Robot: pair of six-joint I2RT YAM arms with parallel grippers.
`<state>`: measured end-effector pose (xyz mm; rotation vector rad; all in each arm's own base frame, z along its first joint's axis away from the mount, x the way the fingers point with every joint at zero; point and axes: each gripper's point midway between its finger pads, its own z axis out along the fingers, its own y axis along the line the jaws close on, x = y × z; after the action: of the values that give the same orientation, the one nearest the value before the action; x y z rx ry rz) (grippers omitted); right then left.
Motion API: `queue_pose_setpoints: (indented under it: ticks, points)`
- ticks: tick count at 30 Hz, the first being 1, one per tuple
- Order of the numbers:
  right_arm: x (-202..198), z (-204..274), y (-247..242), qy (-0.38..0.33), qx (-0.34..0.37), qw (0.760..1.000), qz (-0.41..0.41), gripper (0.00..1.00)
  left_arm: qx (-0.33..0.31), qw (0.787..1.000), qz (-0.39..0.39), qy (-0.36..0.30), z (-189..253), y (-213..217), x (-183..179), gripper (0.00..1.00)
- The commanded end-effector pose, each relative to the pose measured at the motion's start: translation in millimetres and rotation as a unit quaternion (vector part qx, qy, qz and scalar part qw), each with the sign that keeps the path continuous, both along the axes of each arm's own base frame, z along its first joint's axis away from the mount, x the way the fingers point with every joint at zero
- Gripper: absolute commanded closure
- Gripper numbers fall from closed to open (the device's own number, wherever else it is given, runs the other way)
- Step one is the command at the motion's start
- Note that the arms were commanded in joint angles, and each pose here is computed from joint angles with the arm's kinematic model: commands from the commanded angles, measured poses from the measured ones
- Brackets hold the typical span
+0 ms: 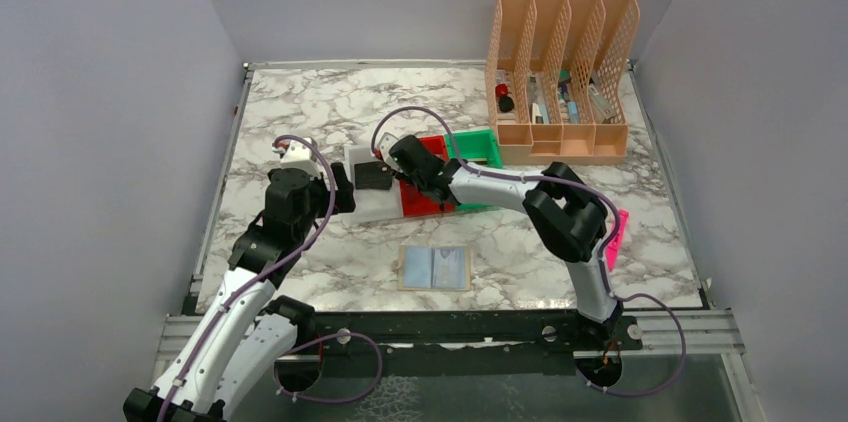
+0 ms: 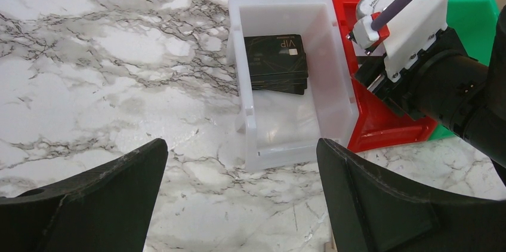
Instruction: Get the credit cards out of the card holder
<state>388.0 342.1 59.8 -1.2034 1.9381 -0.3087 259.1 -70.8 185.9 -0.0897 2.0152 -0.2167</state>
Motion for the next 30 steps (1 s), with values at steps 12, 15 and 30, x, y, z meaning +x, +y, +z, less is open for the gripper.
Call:
queue_pose_setpoints:
  ticks: [12,15,30]
  points:
    - [-18.1,79.2,2.7,-0.014,0.177,0.983,-0.045,0.52,-0.010,1.000,-0.007,-0.002,4.0,-3.3,2.2,0.01]
    - [-38.9,93.5,-7.8,0.004,0.248,0.966,-0.072,0.48,-0.014,1.000,-0.007,-0.003,4.6,-3.6,1.4,0.01]
    - [-204.4,34.5,-36.7,0.309,0.488,0.807,-0.123,0.46,0.011,0.999,0.031,0.017,-9.2,10.4,4.1,0.01]
